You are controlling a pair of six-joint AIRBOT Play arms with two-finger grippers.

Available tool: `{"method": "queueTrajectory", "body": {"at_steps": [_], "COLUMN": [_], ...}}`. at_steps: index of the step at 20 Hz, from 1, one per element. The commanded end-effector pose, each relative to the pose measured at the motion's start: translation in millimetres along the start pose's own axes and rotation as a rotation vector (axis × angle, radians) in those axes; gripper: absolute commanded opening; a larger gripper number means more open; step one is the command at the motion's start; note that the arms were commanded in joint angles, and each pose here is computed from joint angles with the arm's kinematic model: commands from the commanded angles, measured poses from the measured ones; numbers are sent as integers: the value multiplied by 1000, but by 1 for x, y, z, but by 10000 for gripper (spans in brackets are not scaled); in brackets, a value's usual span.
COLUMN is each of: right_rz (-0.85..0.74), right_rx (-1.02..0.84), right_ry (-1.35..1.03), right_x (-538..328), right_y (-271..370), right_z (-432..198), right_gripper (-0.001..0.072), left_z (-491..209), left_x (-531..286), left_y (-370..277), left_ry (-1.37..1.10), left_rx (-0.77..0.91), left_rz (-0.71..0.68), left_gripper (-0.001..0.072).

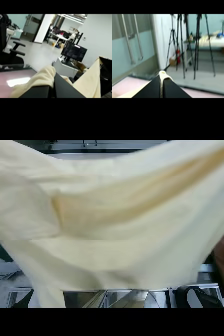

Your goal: Fold the shirts.

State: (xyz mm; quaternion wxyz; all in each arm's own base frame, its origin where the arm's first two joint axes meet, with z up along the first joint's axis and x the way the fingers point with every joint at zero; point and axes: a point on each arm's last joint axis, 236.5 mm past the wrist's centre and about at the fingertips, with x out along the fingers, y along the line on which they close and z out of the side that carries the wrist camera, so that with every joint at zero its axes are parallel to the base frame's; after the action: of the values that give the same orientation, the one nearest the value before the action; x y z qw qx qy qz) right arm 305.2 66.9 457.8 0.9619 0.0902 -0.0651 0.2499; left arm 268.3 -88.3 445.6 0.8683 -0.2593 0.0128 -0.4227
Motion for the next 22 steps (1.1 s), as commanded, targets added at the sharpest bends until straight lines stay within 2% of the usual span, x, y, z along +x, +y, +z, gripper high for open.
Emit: {"method": "queueTrajectory", "body": {"at_steps": [1,3,4,5,6,8,9,10,11,13,14,15,17,20,22], "right_rz": [31,24,12,-14,-66,-222,-239,-199,-130,-41,2,65,230,482,505], "right_rx": [200,322,386,447,505,633,719,776,814,842,842,836,863,934,931], "right_ry": [192,360,443,505,548,560,538,522,503,492,496,509,531,684,783], "right_x": [54,97,115,130,141,154,158,162,164,157,149,136,107,55,42], "right_y": [-58,-98,-116,-135,-157,-215,-230,-234,-232,-226,-222,-215,-190,-130,-103], "right_z": [-82,-172,-223,-271,-318,-399,-417,-422,-416,-396,-384,-369,-335,-305,-315], "right_gripper": [22,22,22,22,22,32,230,553,677,670,595,468,460,458,450], "left_z": [-63,-128,-159,-192,-220,-262,-269,-265,-254,-231,-224,-220,-227,-264,-300], "left_x": [36,68,83,97,105,110,109,104,99,73,56,36,-11,-83,-124], "left_y": [112,191,226,260,293,351,370,383,390,389,383,377,364,352,343], "left_ry": [221,377,424,454,469,514,522,511,489,521,562,617,762,963,1048], "left_rx": [-114,-180,-231,-296,-350,-418,-463,-507,-572,-635,-644,-684,-745,-835,-894], "left_rz": [163,275,307,338,379,422,411,389,362,305,287,297,355,540,660], "left_gripper": [27,28,54,247,305,313,350,679,719,717,715,714,708,707,707]}}
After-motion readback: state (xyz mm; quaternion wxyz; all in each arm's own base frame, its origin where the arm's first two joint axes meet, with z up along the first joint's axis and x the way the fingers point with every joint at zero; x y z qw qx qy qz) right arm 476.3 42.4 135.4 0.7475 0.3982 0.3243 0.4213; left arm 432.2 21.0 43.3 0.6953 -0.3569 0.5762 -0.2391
